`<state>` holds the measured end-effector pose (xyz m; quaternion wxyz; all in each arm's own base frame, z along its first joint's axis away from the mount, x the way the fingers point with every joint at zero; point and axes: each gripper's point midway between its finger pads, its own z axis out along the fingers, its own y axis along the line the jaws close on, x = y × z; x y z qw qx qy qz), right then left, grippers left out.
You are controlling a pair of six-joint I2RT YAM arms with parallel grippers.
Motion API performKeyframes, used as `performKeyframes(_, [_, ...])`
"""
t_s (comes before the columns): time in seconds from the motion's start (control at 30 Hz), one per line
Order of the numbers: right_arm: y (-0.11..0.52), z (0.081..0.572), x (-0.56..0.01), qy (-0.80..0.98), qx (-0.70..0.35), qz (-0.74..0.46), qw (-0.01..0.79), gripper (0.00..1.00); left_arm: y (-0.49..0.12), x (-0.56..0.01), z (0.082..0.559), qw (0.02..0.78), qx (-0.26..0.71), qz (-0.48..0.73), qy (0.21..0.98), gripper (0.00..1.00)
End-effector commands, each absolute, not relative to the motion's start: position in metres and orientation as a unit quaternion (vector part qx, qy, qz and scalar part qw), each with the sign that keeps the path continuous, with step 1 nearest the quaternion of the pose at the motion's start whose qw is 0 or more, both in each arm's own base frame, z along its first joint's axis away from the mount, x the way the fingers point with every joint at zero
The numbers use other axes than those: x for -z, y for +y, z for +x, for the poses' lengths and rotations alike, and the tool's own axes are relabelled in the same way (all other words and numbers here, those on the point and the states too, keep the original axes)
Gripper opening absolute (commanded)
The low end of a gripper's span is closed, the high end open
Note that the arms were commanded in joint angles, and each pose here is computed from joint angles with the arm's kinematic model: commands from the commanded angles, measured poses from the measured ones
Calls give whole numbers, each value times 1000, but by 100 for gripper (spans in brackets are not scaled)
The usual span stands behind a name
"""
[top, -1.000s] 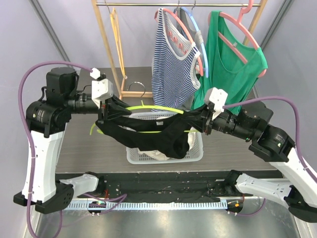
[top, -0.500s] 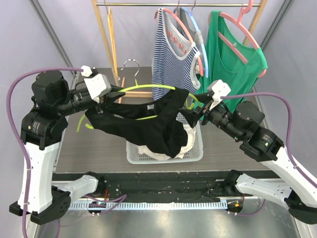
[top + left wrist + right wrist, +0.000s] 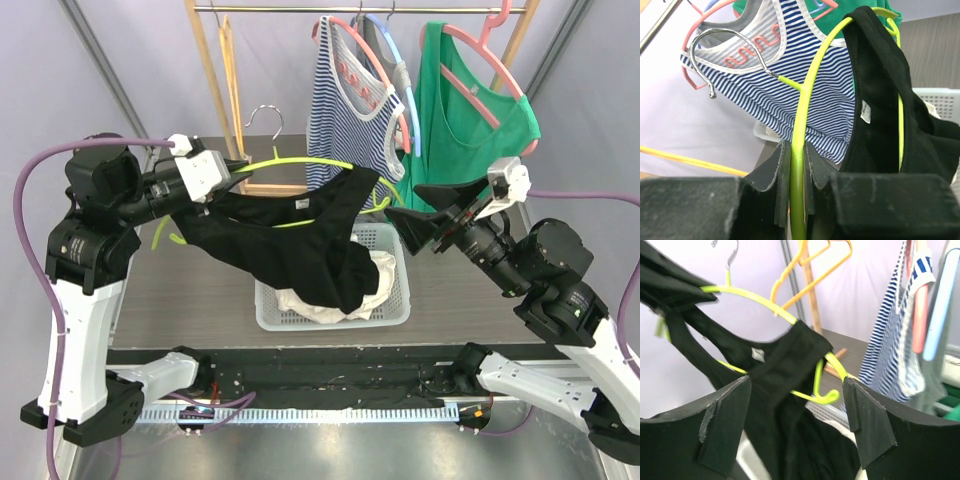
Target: Remove the tank top from the hanger
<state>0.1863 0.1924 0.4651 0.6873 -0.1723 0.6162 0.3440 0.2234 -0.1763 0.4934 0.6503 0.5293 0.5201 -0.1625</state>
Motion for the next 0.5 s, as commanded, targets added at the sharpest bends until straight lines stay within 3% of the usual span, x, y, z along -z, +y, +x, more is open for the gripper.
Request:
performKeyframes(0.0, [205, 190, -490, 602, -426, -93, 669, 80, -173, -529, 216, 698, 116, 541, 455, 4])
performKeyframes(0.23, [240, 196, -478, 612, -497, -67, 611, 72, -172, -527, 211, 702, 91, 562, 427, 4])
performKeyframes(0.47, [246, 203, -469, 625, -501, -48, 597, 71, -169, -534, 210, 711, 91, 548, 431, 4])
